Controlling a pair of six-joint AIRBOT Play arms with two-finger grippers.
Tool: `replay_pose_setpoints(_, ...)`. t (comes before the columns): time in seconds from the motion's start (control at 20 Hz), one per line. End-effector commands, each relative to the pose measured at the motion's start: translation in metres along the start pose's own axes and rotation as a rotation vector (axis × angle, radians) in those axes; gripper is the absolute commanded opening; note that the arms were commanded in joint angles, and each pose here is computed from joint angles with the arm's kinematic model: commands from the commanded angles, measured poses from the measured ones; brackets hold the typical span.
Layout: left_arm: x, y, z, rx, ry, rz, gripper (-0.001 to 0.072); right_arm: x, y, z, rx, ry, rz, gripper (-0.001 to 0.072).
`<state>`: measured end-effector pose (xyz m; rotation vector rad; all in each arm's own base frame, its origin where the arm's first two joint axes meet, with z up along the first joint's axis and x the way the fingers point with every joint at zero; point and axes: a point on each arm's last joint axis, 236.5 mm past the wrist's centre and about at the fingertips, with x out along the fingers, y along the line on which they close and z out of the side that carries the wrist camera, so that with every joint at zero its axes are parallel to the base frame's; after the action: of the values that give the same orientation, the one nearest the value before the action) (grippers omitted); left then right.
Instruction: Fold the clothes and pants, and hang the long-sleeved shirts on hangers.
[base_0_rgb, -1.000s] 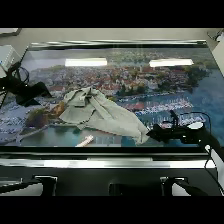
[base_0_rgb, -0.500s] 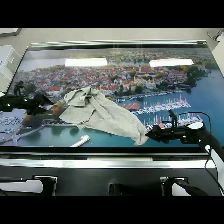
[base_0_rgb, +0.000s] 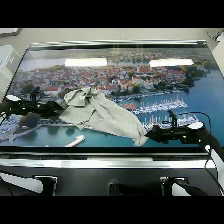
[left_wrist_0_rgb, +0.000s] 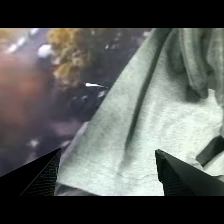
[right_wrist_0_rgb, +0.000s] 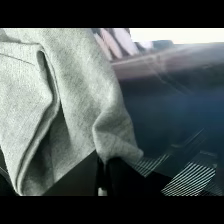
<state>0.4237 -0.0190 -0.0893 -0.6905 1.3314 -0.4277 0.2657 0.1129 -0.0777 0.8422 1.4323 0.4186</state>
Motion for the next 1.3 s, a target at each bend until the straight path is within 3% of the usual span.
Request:
replay_pose_setpoints(0.0, 0.007, 0.000, -0.001, 0.013, 0.007, -0.019, 0.0659, 0.000, 0.000, -0.001, 0.002, 0.004, 0.002, 0.0039)
replay_pose_setpoints(0.15, 0.008, -0.004, -0.011, 0.010, 0.049, -0.041, 0.0564, 0.000, 0.001, -0.002, 0.001, 0.007, 0.004, 0.0039)
replay_pose_setpoints(0.45, 0.027, -0.002, -0.045, -0.040, 0.153, -0.056, 0.0554, 0.000, 0.001, -0.001, 0.001, 0.006, 0.004, 0.0039)
replay_pose_setpoints(0.55, 0.031, -0.004, -0.050, -0.036, 0.167, -0.055, 0.0427, 0.000, 0.001, -0.001, 0.001, 0.006, 0.004, 0.0039)
replay_pose_setpoints(0.65, 0.032, -0.007, -0.048, -0.040, 0.162, -0.065, 0.0239, 0.000, 0.001, -0.001, 0.001, 0.006, 0.004, 0.0039)
replay_pose_setpoints(0.7, 0.032, -0.008, -0.048, -0.047, 0.160, -0.068, 0.0192, 0.000, 0.001, -0.002, 0.001, 0.007, 0.005, 0.0039)
replay_pose_setpoints(0.8, 0.031, -0.012, -0.047, -0.054, 0.157, -0.085, 0.0017, -0.001, 0.005, -0.002, -0.009, 0.009, 0.019, 0.0038)
replay_pose_setpoints(1.25, -0.038, -0.091, 0.043, 0.103, -0.074, -0.135, 0.0013, -0.069, 0.079, 0.055, -0.189, -0.219, 0.034, 0.0036)
